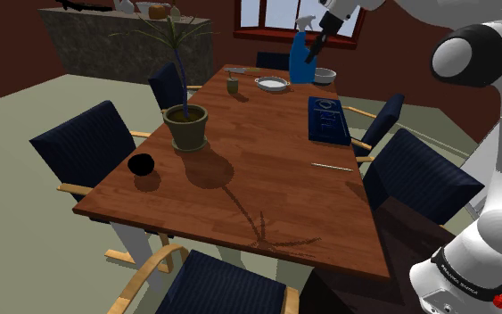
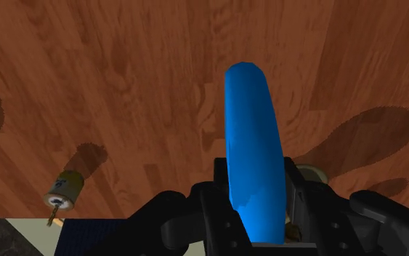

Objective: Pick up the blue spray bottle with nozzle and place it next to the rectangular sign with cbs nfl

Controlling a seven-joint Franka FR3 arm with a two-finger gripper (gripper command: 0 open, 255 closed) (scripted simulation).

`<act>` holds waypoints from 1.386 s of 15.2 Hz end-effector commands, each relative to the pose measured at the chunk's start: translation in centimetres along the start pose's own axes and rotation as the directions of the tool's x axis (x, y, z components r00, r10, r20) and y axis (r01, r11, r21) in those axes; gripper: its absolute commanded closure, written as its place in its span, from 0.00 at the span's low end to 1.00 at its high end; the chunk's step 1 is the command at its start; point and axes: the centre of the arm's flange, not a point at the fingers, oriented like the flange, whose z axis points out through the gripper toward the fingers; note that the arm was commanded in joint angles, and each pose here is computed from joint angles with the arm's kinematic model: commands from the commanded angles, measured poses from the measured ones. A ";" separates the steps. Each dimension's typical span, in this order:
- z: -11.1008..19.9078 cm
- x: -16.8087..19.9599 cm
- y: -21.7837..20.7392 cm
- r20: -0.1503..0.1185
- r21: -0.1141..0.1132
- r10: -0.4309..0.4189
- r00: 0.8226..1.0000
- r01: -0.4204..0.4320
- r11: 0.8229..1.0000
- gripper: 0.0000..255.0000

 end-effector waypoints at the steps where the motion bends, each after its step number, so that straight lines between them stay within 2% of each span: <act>1: 1.0 -0.4 -0.1 0.000 -0.001 0.000 1.000 0.000 1.000 1.00; 21: 10.7 -4.4 -0.1 0.000 -0.001 0.000 1.000 0.000 1.000 1.00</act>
